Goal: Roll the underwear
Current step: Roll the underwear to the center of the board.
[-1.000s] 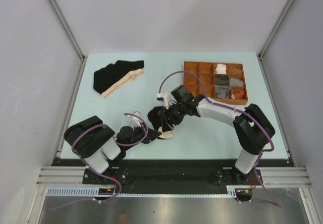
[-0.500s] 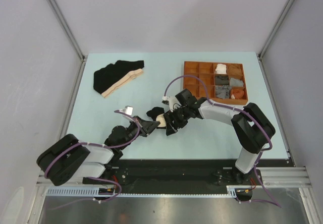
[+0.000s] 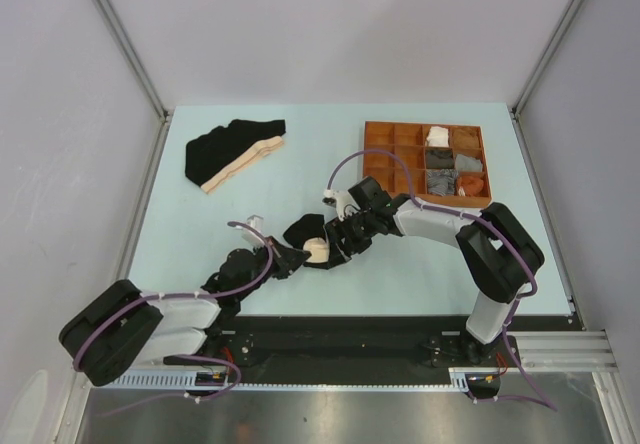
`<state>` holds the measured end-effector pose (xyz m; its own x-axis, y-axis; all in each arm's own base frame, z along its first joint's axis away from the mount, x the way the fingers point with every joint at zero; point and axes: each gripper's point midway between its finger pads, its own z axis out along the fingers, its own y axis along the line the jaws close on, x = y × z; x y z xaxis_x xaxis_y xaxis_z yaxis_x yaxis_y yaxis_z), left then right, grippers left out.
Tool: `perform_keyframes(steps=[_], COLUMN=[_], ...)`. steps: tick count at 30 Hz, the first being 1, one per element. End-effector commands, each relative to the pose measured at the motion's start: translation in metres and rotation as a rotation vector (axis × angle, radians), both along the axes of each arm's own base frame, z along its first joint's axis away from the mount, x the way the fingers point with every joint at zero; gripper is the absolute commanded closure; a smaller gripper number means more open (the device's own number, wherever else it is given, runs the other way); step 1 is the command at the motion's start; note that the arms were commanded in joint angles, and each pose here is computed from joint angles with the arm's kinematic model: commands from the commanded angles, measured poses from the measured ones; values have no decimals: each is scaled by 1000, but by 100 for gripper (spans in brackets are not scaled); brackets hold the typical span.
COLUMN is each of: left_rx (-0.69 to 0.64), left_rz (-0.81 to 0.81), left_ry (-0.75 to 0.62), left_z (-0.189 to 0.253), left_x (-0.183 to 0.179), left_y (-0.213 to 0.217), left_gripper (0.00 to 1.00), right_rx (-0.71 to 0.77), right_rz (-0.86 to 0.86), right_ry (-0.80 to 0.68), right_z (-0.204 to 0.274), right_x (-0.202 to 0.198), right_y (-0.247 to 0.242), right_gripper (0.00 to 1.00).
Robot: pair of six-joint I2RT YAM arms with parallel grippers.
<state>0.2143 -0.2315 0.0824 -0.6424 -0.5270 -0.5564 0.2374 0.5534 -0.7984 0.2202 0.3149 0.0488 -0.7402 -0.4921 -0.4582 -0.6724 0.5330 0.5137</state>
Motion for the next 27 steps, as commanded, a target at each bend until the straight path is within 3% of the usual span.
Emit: perform_keyframes(steps=[1,14,27], left_rx=[157,186,219], left_rz=[27,101,103], left_ry=[234,329,443], left_z=[-95,-111,-128], left_x=[-61,-65,-78], left_y=[53,66,70], left_gripper=[100,100,100], right_rx=[28,23,-41], right_rz=[-30,-190,-306], right_ry=[6,153,182], right_z=[6,-13,-34], right_x=[4,-4,-3], right_y=[2,18,25], right_gripper=[33,34,35])
